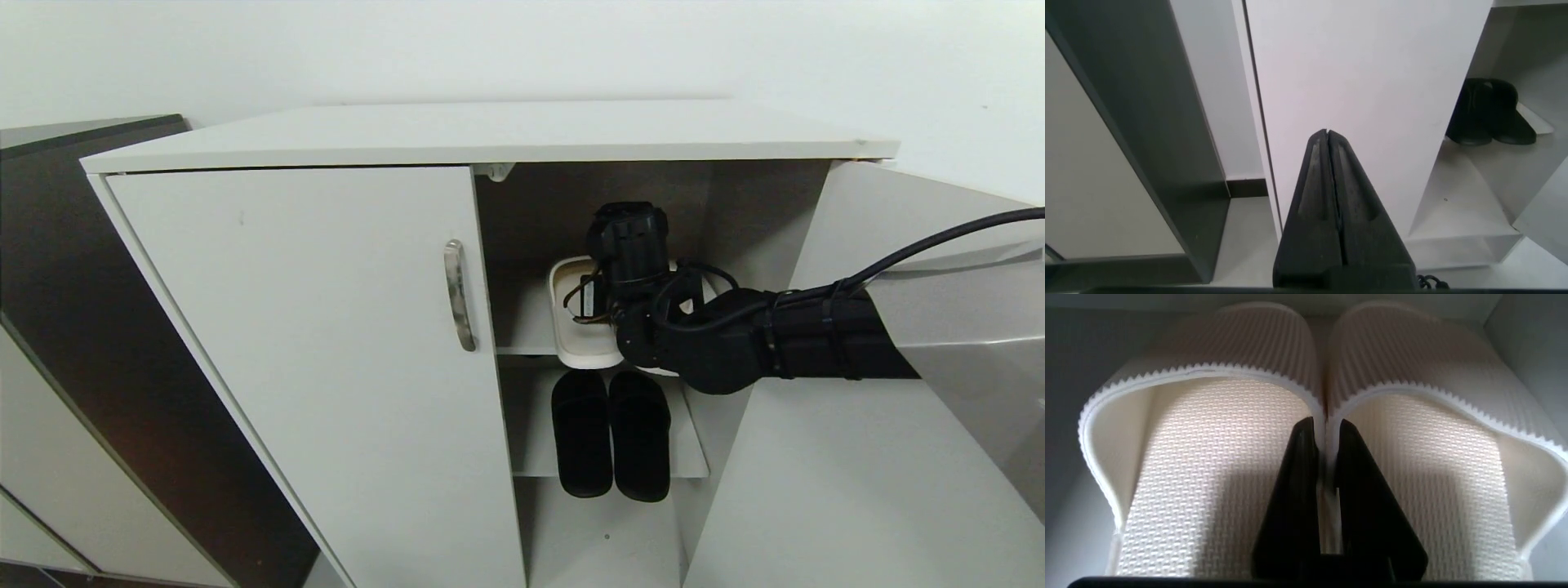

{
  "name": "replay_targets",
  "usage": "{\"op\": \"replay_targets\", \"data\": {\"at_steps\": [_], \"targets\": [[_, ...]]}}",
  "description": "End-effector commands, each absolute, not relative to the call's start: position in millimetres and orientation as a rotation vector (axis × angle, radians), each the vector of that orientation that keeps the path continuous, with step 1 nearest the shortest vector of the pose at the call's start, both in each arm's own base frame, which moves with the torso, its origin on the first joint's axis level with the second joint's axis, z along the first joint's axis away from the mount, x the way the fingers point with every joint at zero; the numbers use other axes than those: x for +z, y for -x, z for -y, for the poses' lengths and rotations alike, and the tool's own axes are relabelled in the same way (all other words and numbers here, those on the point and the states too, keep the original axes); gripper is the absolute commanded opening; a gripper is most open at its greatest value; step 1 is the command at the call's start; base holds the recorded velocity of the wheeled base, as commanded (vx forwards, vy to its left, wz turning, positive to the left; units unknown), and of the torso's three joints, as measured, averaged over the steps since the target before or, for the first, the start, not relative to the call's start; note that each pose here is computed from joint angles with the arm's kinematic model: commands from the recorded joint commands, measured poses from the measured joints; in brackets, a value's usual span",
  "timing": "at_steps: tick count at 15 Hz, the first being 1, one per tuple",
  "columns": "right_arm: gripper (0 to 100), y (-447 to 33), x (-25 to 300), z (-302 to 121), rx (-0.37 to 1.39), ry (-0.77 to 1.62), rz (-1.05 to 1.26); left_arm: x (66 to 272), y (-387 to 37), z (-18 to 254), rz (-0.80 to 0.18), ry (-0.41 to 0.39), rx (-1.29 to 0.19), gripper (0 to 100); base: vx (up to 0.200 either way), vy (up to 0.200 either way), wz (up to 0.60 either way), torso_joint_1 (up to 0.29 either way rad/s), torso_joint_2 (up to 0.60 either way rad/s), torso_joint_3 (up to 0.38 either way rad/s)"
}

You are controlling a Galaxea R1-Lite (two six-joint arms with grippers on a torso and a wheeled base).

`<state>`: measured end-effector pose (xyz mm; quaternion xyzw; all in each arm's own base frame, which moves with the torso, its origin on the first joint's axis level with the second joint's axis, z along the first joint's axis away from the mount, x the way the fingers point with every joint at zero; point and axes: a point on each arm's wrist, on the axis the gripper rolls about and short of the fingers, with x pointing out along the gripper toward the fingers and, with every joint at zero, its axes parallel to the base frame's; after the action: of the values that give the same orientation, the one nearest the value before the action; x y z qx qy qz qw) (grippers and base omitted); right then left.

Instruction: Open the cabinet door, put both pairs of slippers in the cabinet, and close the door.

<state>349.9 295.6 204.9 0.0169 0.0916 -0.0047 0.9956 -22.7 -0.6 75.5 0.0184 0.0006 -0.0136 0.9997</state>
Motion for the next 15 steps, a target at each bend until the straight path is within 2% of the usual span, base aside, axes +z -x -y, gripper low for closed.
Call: {"op": "replay_targets", "data": {"at_steps": [1, 3, 4, 10, 15], "targets": [[0, -350.5, 203.5, -296.6, -0.008, -0.032, -0.185, 75.5, 22.7, 0.6, -0.001, -0.037, -0.026, 0, 0.000, 0.000, 0.00, 0.000, 0.00, 0.000], [0, -350.9, 202.8, -296.0, -0.009, -0.032, -0.186, 75.5, 22.7, 0.6, -0.001, -0.037, -0.028, 0, 0.000, 0.000, 0.00, 0.000, 0.00, 0.000], [100, -350.8, 202.2, -295.9, -0.010, -0.030, -0.189, 75.5, 22.7, 0.6, -0.001, -0.037, -0.026, 0, 0.000, 0.000, 0.00, 0.000, 0.00, 0.000], [100, -320.9, 212.1, -288.4, 0.012, -0.017, -0.202, 75.5, 22.7, 0.6, -0.001, -0.037, -0.028, 0, 0.000, 0.000, 0.00, 0.000, 0.00, 0.000], [100, -244.5, 226.3, -272.3, 0.124, -0.040, -0.169, 75.5, 22.7, 0.6, -0.001, -0.037, -0.028, 0, 0.000, 0.000, 0.00, 0.000, 0.00, 0.000]]}}
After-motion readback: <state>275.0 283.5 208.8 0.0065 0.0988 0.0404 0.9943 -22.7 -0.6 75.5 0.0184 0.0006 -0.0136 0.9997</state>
